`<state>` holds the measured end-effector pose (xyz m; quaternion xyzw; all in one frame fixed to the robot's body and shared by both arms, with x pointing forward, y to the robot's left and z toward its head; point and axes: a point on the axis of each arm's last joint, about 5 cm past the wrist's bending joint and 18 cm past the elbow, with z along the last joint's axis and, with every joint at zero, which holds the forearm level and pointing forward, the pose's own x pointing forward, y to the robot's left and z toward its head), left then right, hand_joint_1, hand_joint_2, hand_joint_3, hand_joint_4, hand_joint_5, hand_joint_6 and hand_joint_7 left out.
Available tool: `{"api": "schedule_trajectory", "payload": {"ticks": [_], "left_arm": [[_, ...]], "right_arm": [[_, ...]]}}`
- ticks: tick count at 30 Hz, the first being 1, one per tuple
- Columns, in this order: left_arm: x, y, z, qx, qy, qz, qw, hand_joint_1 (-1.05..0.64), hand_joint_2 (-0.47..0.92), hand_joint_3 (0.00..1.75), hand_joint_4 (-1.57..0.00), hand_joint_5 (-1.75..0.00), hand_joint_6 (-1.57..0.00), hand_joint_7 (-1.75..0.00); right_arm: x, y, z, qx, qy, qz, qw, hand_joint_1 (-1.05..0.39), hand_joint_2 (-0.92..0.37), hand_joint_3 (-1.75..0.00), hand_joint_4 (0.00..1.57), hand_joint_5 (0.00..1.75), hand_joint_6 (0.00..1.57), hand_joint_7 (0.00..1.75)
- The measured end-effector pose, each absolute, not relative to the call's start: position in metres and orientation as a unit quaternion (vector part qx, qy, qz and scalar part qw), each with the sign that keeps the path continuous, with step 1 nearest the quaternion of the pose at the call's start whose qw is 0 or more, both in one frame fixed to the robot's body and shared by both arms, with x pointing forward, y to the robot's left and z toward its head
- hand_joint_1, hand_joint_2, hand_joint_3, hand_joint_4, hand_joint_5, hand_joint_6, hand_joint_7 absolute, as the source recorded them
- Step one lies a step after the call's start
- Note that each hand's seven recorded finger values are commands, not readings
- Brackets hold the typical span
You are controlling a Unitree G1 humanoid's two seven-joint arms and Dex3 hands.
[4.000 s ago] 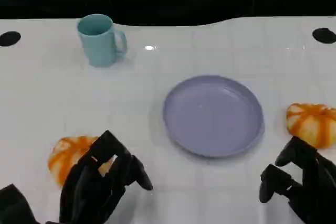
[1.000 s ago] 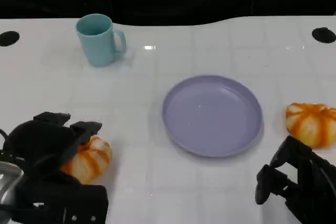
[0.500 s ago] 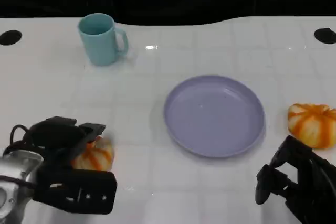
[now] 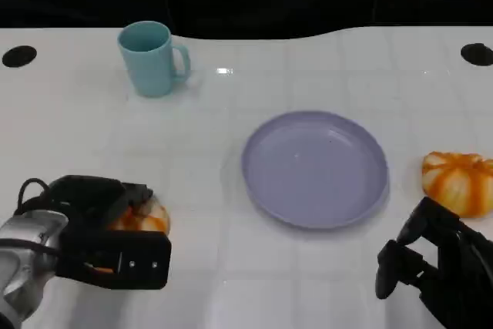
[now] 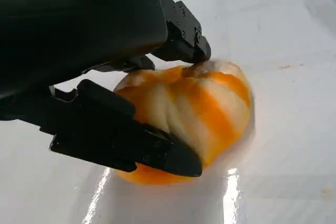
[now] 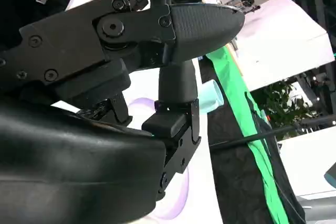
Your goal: Grasp the bread from the table and place it into the plate.
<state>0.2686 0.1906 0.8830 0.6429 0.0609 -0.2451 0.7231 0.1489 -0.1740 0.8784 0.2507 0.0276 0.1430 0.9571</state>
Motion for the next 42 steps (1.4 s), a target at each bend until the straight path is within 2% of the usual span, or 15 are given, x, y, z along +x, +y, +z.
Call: {"api": "schedule_trajectory", "payload": {"ticks": [1,2,4,5,7,9,11,15,21,23,24,27,35,42], "left_arm": [[0.268,0.191,0.882,0.639,0.052,-0.238,0.729,-0.32,0.92,0.24,-0.70,-1.51,-1.05,-0.25],[0.268,0.192,0.880,0.634,0.045,-0.231,0.736,-0.32,0.92,0.24,-0.74,-1.59,-1.08,-0.42],[0.267,0.193,0.877,0.627,0.034,-0.218,0.747,-0.30,0.92,0.30,-0.81,-1.71,-0.82,-1.27],[0.267,0.193,0.876,0.625,0.023,-0.210,0.751,-0.29,0.92,0.32,-0.84,-1.73,-0.71,-1.55],[0.266,0.192,0.874,0.622,-0.001,-0.191,0.759,-0.29,0.92,0.33,-0.85,-1.74,-0.66,-1.70],[0.265,0.192,0.872,0.619,-0.013,-0.183,0.764,-0.26,0.92,0.36,-0.88,-1.75,-0.66,-1.74],[0.263,0.193,0.870,0.611,-0.033,-0.173,0.772,-0.24,0.80,0.75,-0.93,-1.75,-0.67,-1.74],[0.257,0.191,0.864,0.561,-0.084,-0.128,0.813,-0.25,0.68,1.00,-0.92,-1.75,-0.68,-1.75],[0.258,0.184,0.871,0.515,-0.108,-0.112,0.843,-0.20,0.60,0.99,-0.86,-1.75,-0.68,-1.75],[0.259,0.182,0.874,0.494,-0.110,-0.106,0.856,-0.22,0.57,1.11,-0.85,-1.75,-0.69,-1.75],[0.259,0.181,0.876,0.482,-0.110,-0.103,0.863,-0.22,0.52,1.23,-0.86,-1.75,-0.71,-1.75],[0.259,0.180,0.882,0.454,-0.109,-0.105,0.878,-0.21,0.48,1.34,-0.87,-1.75,-0.73,-1.75],[0.262,0.176,0.903,0.394,-0.114,-0.098,0.907,-0.17,0.42,1.42,-0.93,-1.75,-0.77,-1.75],[0.263,0.167,0.910,0.356,-0.126,-0.090,0.921,-0.12,0.38,1.46,-0.93,-1.75,-0.76,-1.75]], "right_arm": [[0.149,-0.174,0.878,0.250,0.028,0.143,0.957,-0.60,-0.92,-0.37,0.74,1.75,0.59,1.58],[0.149,-0.174,0.878,0.250,0.028,0.143,0.957,-0.60,-0.92,-0.37,0.74,1.75,0.59,1.58],[0.149,-0.174,0.878,0.250,0.028,0.143,0.957,-0.60,-0.92,-0.37,0.74,1.75,0.60,1.59],[0.149,-0.174,0.878,0.250,0.028,0.143,0.957,-0.60,-0.92,-0.37,0.74,1.75,0.60,1.59],[0.149,-0.174,0.878,0.250,0.028,0.143,0.957,-0.60,-0.92,-0.37,0.74,1.75,0.60,1.59],[0.149,-0.174,0.878,0.249,0.028,0.143,0.957,-0.60,-0.92,-0.37,0.74,1.75,0.60,1.59],[0.149,-0.174,0.879,0.249,0.028,0.143,0.957,-0.59,-0.92,-0.38,0.74,1.75,0.60,1.59],[0.150,-0.175,0.878,0.250,0.029,0.143,0.957,-0.59,-0.92,-0.38,0.74,1.75,0.60,1.59],[0.151,-0.175,0.874,0.254,0.037,0.143,0.956,-0.59,-0.92,-0.38,0.75,1.75,0.59,1.59],[0.151,-0.176,0.873,0.257,0.038,0.144,0.955,-0.59,-0.92,-0.39,0.75,1.75,0.59,1.59],[0.151,-0.176,0.873,0.258,0.038,0.144,0.955,-0.59,-0.92,-0.39,0.75,1.75,0.59,1.59],[0.151,-0.177,0.873,0.259,0.038,0.142,0.955,-0.60,-0.92,-0.39,0.75,1.75,0.59,1.59],[0.151,-0.176,0.873,0.254,0.044,0.139,0.956,-0.60,-0.92,-0.39,0.75,1.75,0.58,1.62],[0.152,-0.176,0.873,0.251,0.045,0.135,0.957,-0.59,-0.92,-0.37,0.75,1.75,0.59,1.61]]}}
